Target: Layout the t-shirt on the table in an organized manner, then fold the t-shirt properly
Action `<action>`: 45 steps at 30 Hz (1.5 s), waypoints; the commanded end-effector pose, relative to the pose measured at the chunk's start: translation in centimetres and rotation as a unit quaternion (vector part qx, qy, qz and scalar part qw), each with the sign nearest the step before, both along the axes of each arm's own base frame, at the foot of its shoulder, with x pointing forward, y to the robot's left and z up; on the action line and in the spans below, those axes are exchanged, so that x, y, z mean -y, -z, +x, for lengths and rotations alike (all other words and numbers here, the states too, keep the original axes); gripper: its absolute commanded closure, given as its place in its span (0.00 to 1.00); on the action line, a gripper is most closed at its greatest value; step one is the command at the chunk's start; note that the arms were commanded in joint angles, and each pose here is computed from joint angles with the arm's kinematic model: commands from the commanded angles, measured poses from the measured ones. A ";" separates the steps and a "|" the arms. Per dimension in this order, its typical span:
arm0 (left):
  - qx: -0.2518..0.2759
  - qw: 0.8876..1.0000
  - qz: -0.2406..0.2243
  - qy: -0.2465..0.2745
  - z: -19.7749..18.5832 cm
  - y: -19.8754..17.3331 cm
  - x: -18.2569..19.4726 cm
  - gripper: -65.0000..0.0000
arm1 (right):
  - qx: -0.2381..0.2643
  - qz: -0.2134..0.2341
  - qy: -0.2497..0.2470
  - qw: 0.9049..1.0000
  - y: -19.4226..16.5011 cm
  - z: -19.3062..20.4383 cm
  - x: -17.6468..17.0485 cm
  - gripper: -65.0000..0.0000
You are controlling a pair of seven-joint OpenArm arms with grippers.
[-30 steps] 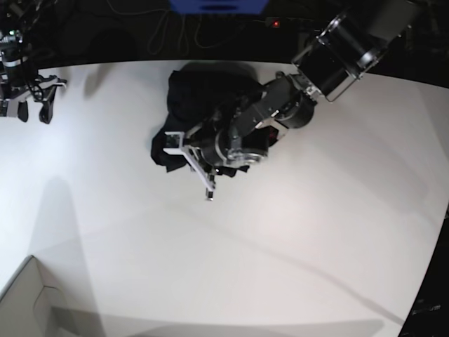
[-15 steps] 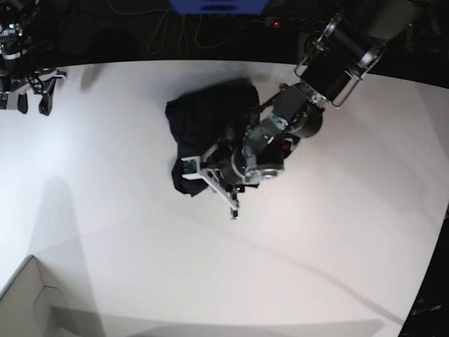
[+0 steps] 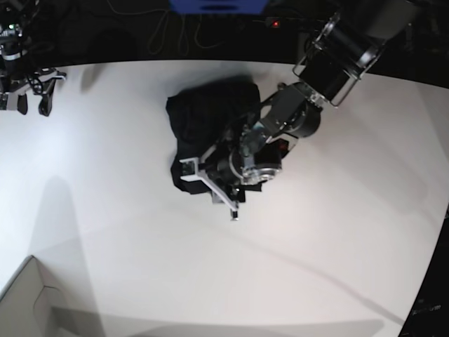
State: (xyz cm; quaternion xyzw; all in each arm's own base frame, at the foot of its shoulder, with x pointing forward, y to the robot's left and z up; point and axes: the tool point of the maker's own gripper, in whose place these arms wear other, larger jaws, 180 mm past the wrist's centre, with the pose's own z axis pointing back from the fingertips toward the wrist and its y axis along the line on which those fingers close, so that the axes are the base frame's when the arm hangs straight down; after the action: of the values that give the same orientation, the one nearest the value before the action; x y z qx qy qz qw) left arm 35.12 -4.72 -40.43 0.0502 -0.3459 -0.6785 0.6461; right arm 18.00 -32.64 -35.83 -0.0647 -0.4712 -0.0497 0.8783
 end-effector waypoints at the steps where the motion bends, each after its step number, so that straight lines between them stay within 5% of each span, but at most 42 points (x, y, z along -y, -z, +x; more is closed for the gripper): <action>1: 0.039 0.999 -0.015 0.006 1.5 -2.7 0.8 0.43 | 0.023 -0.008 -0.008 1.000 -1.3 0.5 0.2 0.45; 4: 0.084 0.996 -0.019 0.015 2.1 -5.5 1.4 0.32 | 0.022 -0.008 -0.008 1.000 -1.3 0.4 0.2 0.45; 11: 0.167 0.984 -0.047 0.033 2.4 -11.6 2.6 0.31 | 0.021 -0.010 -0.006 1.000 -1.3 0.3 0.3 0.45; 17: 0.201 0.968 -0.116 -0.091 3.0 -15.9 -3.9 0.33 | 0.006 -0.009 -0.005 1.000 -0.9 -1.5 -0.4 0.45; 19: 0.201 0.963 -0.123 -0.129 2.4 -15.8 -6.4 0.41 | 0.003 -0.013 -0.008 1.000 -1.2 -2.0 -0.8 0.47; 23: 0.180 0.953 -0.118 -0.214 0.3 -13.9 -11.9 0.76 | -0.007 -0.014 -0.005 1.000 -1.4 -3.4 -1.7 0.72; 26: 0.142 0.939 -0.132 -0.284 -1.6 -11.5 -15.0 1.00 | -0.012 -0.010 0.044 0.999 -1.1 -5.5 -0.4 0.97; 33: 0.063 0.888 -0.132 -0.435 -7.7 -7.7 -22.3 1.00 | -0.047 -0.009 0.099 0.994 0.0 -9.8 1.4 1.00; 39: -0.015 0.868 -0.088 -0.489 -14.8 -3.6 -24.5 1.00 | -0.080 -0.016 0.101 0.992 0.6 -12.0 1.7 1.00; 43: -0.049 0.832 -0.084 -0.546 -18.6 -2.0 -25.8 1.00 | -0.110 -0.034 0.095 0.989 1.1 -12.8 2.2 1.00; 45: -0.058 0.823 -0.076 -0.560 -20.0 -1.6 -26.4 1.00 | -0.135 -0.024 0.097 0.986 2.2 -13.6 2.2 1.00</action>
State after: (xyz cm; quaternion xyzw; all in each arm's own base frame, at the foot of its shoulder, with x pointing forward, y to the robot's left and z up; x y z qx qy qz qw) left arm 14.77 21.42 -39.59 0.1386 -0.2578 -0.1739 0.9402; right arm 4.69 -34.44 -38.64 -0.1288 -0.3406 -0.1191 0.9237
